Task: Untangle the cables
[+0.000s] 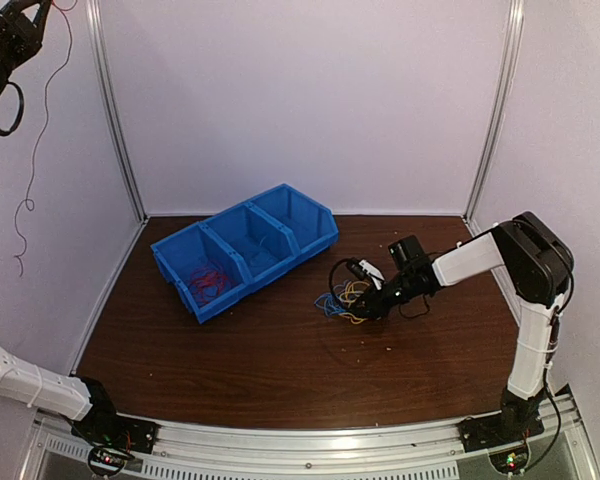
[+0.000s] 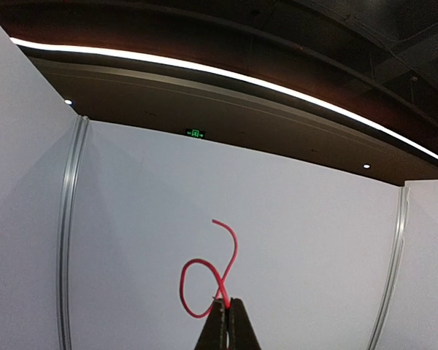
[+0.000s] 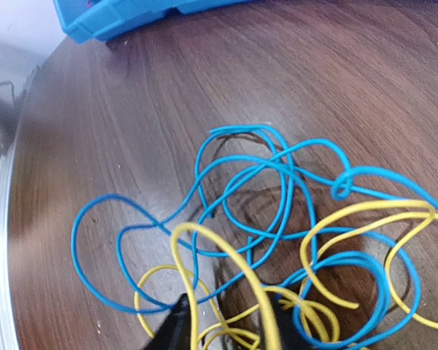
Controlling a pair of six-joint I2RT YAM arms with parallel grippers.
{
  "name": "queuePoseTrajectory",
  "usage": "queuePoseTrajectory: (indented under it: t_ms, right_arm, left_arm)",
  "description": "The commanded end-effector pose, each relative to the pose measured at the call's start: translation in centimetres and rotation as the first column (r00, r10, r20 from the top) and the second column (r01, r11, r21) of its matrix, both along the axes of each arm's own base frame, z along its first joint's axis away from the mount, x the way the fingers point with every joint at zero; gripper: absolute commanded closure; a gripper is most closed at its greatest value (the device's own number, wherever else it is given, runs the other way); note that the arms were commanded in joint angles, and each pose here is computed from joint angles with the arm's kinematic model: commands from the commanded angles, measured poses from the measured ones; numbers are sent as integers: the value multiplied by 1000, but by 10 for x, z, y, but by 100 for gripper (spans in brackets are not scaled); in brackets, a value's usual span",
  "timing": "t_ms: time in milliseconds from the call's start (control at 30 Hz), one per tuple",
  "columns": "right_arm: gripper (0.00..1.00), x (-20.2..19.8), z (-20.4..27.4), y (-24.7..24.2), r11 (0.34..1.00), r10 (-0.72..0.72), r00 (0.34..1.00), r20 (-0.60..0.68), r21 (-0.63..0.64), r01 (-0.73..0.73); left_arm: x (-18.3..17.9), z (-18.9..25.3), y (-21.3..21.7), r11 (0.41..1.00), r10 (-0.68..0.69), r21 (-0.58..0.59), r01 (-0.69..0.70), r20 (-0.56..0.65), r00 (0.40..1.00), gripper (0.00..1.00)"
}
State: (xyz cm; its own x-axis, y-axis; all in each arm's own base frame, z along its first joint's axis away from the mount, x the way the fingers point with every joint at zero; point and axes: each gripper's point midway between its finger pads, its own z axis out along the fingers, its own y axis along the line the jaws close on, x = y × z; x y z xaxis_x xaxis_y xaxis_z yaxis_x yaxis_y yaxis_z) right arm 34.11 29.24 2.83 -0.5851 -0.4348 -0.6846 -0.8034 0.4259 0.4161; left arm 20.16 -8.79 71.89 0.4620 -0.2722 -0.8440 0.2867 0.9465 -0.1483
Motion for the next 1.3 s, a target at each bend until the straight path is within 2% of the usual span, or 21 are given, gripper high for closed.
queuePoseTrajectory:
  t_ms: [0, 67, 200, 433, 733, 800, 833, 933, 967, 1133, 1267]
  right_arm:
    - [56, 9, 27, 2, 999, 37, 999, 24, -20, -37]
    - [47, 15, 51, -2, 998, 46, 997, 67, -42, -43]
    - [41, 22, 104, -14, 999, 39, 982, 186, -29, -34]
    - [38, 23, 155, -35, 998, 43, 956, 289, -64, -25]
    - [37, 22, 193, -72, 994, -93, 922, 376, -21, 109]
    - [37, 20, 194, -84, 986, -139, 891, 432, -20, 164]
    - [37, 25, 206, -93, 976, -192, 843, 502, 6, 219]
    - [32, 26, 190, -121, 939, -268, 739, 618, -2, 343]
    - [31, 26, 180, -127, 931, -276, 735, 619, -16, 364]
    - [30, 29, 153, -120, 954, -237, 835, 497, -42, 296]
    - [30, 28, 148, -115, 964, -220, 853, 473, -31, 266]
  left_arm:
    - [24, -24, -18, 999, 23, 43, -20, -65, 998, 100]
    - [33, -39, -26, 998, 20, 68, -13, -102, 995, 100]
    - [46, -66, -41, 996, -6, 84, 20, -170, 985, 100]
    - [62, -102, -62, 990, -26, 127, 58, -242, 970, 100]
    - [101, -130, -110, 943, 2, 312, 119, -361, 933, 100]
    - [107, -131, -114, 938, 24, 332, 104, -362, 932, 100]
    - [109, -128, -113, 933, 43, 350, 88, -350, 936, 100]
    - [112, -117, -109, 928, 83, 369, 43, -318, 944, 100]
    - [113, -112, -108, 928, 95, 371, 28, -309, 946, 100]
    - [116, -101, -98, 932, 136, 361, -26, -283, 949, 100]
    - [116, -96, -91, 936, 153, 347, -51, -273, 950, 100]
